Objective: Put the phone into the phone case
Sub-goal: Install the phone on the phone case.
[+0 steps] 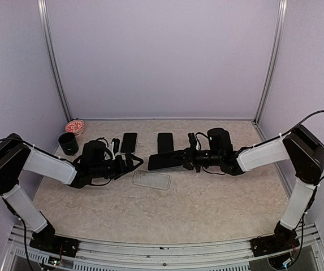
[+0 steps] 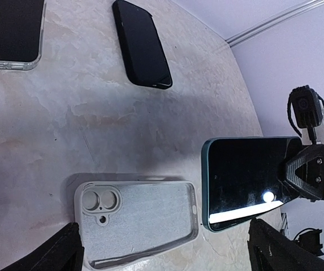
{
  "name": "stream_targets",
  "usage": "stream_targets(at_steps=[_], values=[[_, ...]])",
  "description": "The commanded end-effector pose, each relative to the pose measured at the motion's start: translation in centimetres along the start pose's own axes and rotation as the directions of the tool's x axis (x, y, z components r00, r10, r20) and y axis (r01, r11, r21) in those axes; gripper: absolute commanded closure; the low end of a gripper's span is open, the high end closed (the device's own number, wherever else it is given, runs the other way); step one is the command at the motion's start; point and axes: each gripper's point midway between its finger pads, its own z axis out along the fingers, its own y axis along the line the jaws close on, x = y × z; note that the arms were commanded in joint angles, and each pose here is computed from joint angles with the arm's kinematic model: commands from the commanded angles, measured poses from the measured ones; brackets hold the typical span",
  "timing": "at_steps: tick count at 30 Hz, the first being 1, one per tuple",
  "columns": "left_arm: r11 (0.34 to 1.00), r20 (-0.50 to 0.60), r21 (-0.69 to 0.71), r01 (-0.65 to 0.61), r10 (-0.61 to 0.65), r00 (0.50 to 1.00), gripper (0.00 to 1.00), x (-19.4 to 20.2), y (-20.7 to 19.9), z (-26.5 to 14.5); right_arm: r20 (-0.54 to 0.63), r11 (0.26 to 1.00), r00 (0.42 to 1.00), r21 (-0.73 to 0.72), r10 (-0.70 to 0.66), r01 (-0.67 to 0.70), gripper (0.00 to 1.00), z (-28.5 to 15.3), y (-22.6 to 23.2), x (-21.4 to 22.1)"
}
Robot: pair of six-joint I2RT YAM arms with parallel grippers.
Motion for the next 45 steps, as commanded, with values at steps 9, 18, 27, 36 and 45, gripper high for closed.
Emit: stream_targets(at_steps=[9, 18, 27, 36, 45], values=[[0.998, -0.012, 0.034, 0.048, -0.047, 0.999, 0.01, 1.0, 1.3, 1.0, -0.009, 0.998, 1.000, -0.060, 0.004, -0.004, 1.00, 3.1, 1.3, 0.3], [0.995, -0.031, 0.057, 0.076, -0.075, 0.997, 0.01, 2.0, 1.6, 1.1, -0.013, 0.999, 1.000, -0.044, 0.029, -0.029, 1.00, 4.2, 0.5, 0.8], [0.993, -0.046, 0.067, 0.095, -0.093, 0.995, 0.01, 3.1, 1.8, 1.0, -0.021, 0.998, 0.999, -0.031, 0.045, -0.046, 1.00, 5.2, -0.1, 1.4], [0.992, -0.063, 0.074, 0.103, -0.099, 0.993, 0.01, 4.1, 1.7, 1.4, -0.042, 0.997, 0.996, -0.028, 0.075, -0.076, 1.00, 6.1, -1.1, 2.4], [0.991, -0.072, 0.084, 0.108, -0.102, 0.992, 0.01, 4.5, 1.4, 1.6, -0.043, 0.996, 0.995, -0.020, 0.090, -0.091, 1.00, 6.4, -1.7, 2.7]])
